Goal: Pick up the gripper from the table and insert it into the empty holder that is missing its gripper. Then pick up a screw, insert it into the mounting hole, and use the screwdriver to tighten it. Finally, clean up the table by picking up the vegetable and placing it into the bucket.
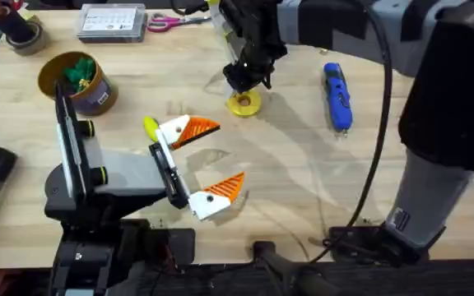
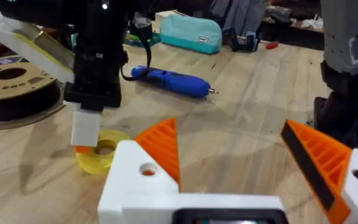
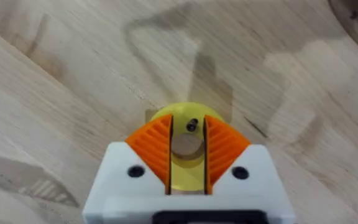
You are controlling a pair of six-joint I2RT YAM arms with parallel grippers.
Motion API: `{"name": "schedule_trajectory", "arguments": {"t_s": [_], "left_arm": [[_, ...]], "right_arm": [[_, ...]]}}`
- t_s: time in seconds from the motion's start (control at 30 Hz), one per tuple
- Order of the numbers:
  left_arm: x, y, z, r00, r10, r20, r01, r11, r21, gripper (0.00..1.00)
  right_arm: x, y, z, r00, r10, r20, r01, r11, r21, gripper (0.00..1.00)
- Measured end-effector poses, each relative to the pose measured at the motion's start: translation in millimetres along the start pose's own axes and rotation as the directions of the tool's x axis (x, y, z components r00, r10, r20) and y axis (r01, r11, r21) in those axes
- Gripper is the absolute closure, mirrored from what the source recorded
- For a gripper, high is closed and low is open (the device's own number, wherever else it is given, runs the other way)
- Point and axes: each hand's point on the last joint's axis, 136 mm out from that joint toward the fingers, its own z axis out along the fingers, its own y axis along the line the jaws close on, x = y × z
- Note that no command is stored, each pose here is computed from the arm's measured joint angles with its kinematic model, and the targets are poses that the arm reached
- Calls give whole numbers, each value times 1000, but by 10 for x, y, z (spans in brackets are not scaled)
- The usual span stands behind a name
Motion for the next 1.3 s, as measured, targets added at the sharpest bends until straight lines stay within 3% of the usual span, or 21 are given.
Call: {"name": "schedule_trajectory", "arguments": {"t_s": [0.33,0.57,1.1,1.3], "left_arm": [[0,0,0,1000,0,0,0,1000,0,15],[0,0,0,1000,0,0,0,1000,0,15],[0,0,0,1000,0,0,0,1000,0,16],[0,0,0,1000,0,0,0,1000,0,15]], "right_arm": [[-34,-1,0,1000,-1,14,1,1000,0,754],[-34,-1,0,1000,0,14,0,1000,0,989],[-29,-1,-14,1000,0,9,0,1000,1,994],[-131,-2,-292,1000,4,1,-4,1000,5,994]]}}
